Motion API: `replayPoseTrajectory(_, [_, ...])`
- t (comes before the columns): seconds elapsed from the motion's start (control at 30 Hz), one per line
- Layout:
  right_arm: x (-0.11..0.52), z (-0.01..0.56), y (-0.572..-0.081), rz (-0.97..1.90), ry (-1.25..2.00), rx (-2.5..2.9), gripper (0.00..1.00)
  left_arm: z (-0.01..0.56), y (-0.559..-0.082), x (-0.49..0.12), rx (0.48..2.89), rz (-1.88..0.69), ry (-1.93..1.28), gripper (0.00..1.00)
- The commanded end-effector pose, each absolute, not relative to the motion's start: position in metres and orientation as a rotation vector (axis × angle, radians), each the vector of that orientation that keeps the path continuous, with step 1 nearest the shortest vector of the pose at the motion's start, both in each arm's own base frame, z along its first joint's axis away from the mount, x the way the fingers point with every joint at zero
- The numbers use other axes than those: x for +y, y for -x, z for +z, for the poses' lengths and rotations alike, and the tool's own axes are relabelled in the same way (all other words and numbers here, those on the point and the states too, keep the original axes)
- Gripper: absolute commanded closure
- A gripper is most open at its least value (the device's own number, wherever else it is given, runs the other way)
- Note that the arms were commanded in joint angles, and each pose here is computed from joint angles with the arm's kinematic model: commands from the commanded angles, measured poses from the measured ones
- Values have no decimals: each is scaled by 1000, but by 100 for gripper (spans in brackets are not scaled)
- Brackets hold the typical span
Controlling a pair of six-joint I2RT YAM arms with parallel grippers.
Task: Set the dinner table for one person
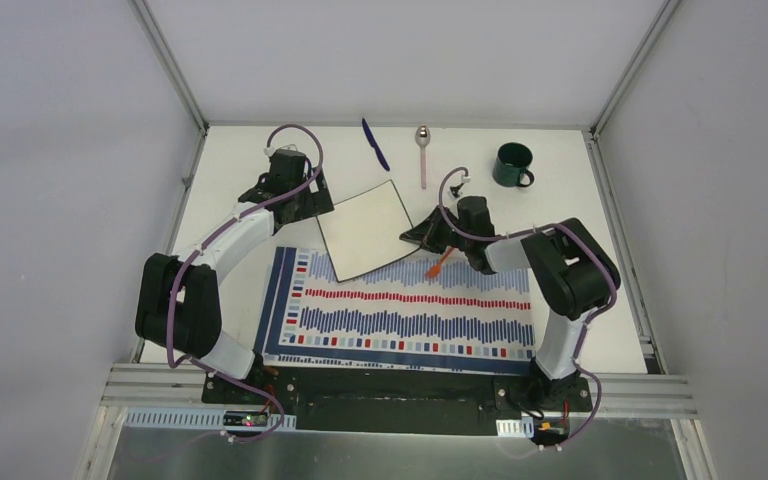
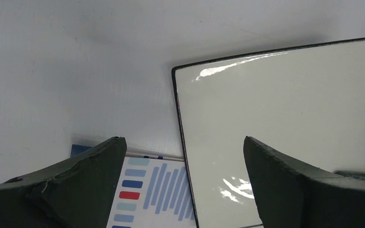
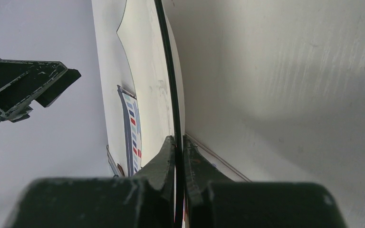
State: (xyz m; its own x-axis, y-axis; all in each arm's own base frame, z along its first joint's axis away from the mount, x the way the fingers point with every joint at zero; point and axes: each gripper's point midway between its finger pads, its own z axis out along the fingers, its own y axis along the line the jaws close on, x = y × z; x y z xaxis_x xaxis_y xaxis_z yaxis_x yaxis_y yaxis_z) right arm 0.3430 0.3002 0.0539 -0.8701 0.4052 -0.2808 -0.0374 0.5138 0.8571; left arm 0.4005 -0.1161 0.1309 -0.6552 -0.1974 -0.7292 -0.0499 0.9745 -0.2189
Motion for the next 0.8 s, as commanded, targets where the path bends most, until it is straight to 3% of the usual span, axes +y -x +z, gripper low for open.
replayPoseTrajectory(0.0, [306, 73, -328, 1399, -152, 2264, 100, 144, -403, -116, 2235, -262, 177, 1])
replayPoseTrajectory(0.5, [324, 97, -336, 1794, -274, 2008, 100, 143, -404, -116, 2238, -254, 173, 1])
replayPoseTrajectory(0.77, [324, 109, -337, 1842, -267, 1960, 100, 143, -406, -116, 2240, -250, 169, 1])
